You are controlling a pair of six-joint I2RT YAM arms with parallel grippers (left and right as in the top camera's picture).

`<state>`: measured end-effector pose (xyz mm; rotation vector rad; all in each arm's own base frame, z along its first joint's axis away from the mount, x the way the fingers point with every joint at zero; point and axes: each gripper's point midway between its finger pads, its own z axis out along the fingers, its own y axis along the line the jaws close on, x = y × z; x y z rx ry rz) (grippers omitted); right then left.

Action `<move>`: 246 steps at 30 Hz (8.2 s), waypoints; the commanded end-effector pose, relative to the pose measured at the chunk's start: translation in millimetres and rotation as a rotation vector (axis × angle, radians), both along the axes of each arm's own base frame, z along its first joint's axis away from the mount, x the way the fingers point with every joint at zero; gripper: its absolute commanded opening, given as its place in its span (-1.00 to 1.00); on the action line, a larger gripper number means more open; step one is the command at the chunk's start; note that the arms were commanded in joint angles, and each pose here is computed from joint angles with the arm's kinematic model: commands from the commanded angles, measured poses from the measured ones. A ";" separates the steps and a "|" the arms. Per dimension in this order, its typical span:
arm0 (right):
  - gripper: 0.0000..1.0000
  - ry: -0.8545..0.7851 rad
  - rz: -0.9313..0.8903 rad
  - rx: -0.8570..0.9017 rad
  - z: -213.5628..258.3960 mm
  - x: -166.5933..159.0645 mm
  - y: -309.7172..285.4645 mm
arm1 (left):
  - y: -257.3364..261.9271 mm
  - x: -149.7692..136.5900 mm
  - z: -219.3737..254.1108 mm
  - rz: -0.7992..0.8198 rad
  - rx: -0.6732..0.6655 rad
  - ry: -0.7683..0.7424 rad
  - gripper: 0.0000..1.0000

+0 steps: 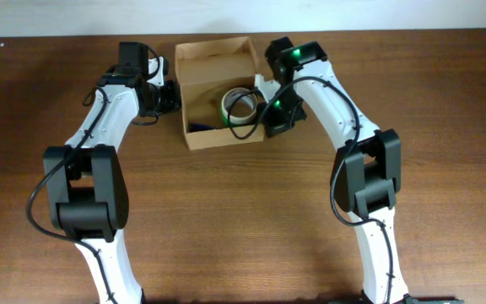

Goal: Pack container

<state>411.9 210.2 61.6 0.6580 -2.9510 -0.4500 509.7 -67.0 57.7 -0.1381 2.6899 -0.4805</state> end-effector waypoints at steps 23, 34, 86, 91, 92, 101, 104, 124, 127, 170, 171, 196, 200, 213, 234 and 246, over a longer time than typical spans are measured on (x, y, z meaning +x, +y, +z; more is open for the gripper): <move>-0.92 -0.085 -0.693 0.511 37.3 139.5 -79.4 | 40.6 48.6 24.7 0.181 -0.614 -0.063 -0.73; -0.93 0.108 -0.723 0.647 -0.5 138.1 -42.4 | 7.7 62.6 -7.7 0.191 -0.714 0.031 -0.75; -0.92 0.118 -0.464 0.864 17.7 125.5 30.6 | -28.7 78.5 27.8 0.005 -0.536 -0.045 -0.85; -0.92 0.117 -0.473 0.851 15.5 125.8 29.6 | -24.0 82.7 21.0 0.058 -0.488 -0.040 -0.84; -0.92 0.117 -0.480 0.840 13.5 125.8 28.7 | -20.8 83.8 18.7 0.070 -0.475 -0.041 -0.84; -0.93 0.094 -0.469 0.818 9.1 125.5 26.2 | -13.0 88.1 21.7 0.032 -0.479 -0.087 -0.83; -0.92 0.070 -0.420 0.842 12.4 124.0 28.5 | -18.4 87.6 21.5 0.001 -0.463 -0.102 -0.84; -0.93 0.005 -0.256 1.035 58.0 127.5 41.0 | -11.0 98.9 22.9 0.026 -0.419 -0.152 -0.82; -0.92 -0.010 -0.229 1.059 70.0 127.8 41.9 | -14.4 106.1 37.2 -0.018 -0.462 -0.217 -0.82; -0.92 -0.129 -0.129 0.550 104.4 54.6 77.0 | -3.5 98.6 125.4 -0.202 -0.521 -0.317 -0.85; -0.92 -0.126 -0.120 0.511 101.9 48.1 77.9 | -1.7 96.7 126.3 -0.199 -0.499 -0.309 -0.85; -0.92 -0.134 -0.066 0.038 73.8 -3.0 53.9 | -7.4 -25.6 143.7 -0.288 0.157 0.091 -0.85; -0.92 -0.135 -0.068 0.021 71.5 -2.6 51.0 | -7.2 -28.2 135.8 -0.290 0.155 0.120 -0.85; -0.93 -0.141 -0.069 0.013 71.1 -1.5 49.5 | -13.6 -65.0 50.1 -0.338 0.131 0.414 -0.85; -0.92 -0.103 -0.081 -0.021 70.1 -0.2 18.2 | 11.8 -38.8 111.0 -0.223 0.256 0.190 -0.83; -0.92 -0.101 -0.125 -0.025 69.9 9.4 -1.2 | 63.5 -49.1 87.8 -0.123 0.281 0.293 -0.83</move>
